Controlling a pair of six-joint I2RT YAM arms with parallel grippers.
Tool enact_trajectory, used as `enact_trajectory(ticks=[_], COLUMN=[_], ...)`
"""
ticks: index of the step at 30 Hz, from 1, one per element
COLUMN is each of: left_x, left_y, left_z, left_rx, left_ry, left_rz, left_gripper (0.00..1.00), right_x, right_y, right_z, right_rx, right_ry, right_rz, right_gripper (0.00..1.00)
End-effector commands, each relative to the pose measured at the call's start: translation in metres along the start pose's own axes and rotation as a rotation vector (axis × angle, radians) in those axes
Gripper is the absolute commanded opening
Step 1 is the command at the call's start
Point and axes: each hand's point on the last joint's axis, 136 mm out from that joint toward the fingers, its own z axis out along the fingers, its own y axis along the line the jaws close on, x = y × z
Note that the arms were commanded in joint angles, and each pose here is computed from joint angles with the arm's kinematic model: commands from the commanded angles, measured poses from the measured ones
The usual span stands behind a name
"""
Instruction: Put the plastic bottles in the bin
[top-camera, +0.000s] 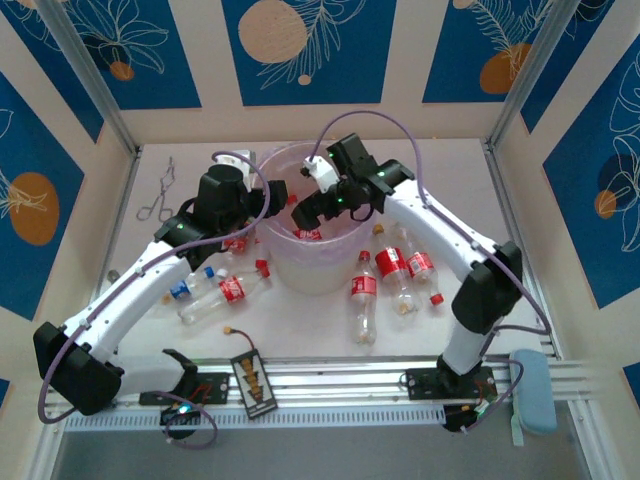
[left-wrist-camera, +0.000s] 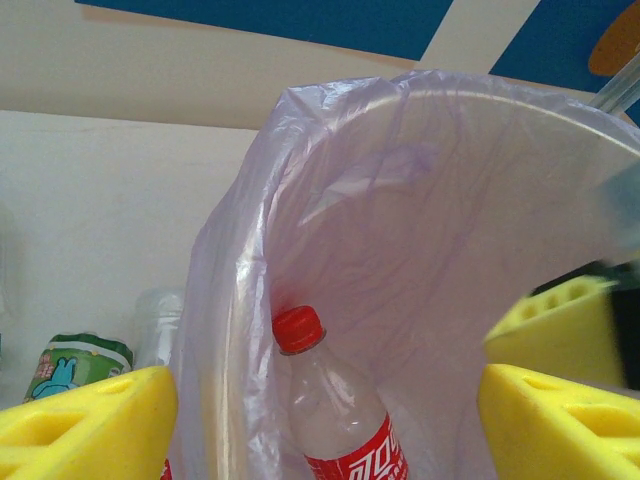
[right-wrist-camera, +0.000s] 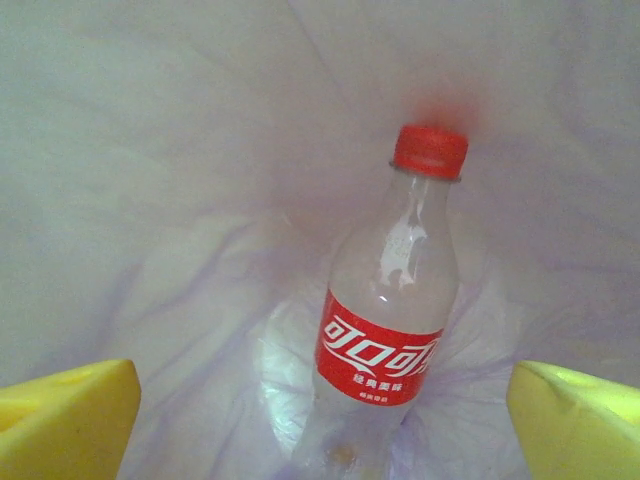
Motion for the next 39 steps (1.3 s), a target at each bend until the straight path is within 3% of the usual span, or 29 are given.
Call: enact_trajectory(ticks=[1,5,9,15,20,27,39], left_x=[0.020,0.021,0.023,0.025,0.028,0.029,0.024], left_y=[0.004,0.005,0.006,0.006,0.009,0.004,0.004], left_z=[0.010,0.011,0.011,0.010,0.008,0.008,0.008], left_rx=[-0.030,-0.032,-0.037,-0.034,-0.039,-0.005,-0.012], left_ry=[0.061,0.064,0.072,0.075,0.067,0.076,0.073], left_rz=[0.019,0.021,0.021,0.027,0.041,0.056,0.084], left_gripper=[0.79,0.79,0.79,0.79,0.79,0.79,0.79], right_x=[-0.032,-0.047,-0.036,0.054,0.153,0.237,0.285], right_y=[0.017,0.006,-0.021,-0.109,-0.156,-0.164,-0.179], right_z=[-0.062,-0.115,-0.157,-0.178,-0.145,-0.072,-0.027], right_rx=[0.025,0.096,0.172,0.437,0.503,0.443,0.449], right_ry=[-0.142,-0.250,-0.300,-0.159,0.041,0.277,0.352], right_rz=[-0.036,0.055,0.197,0.542,0.836,0.983,1.056], right_gripper=[0.95,0.97,0.95,0.90,0.84,0.80,0.80])
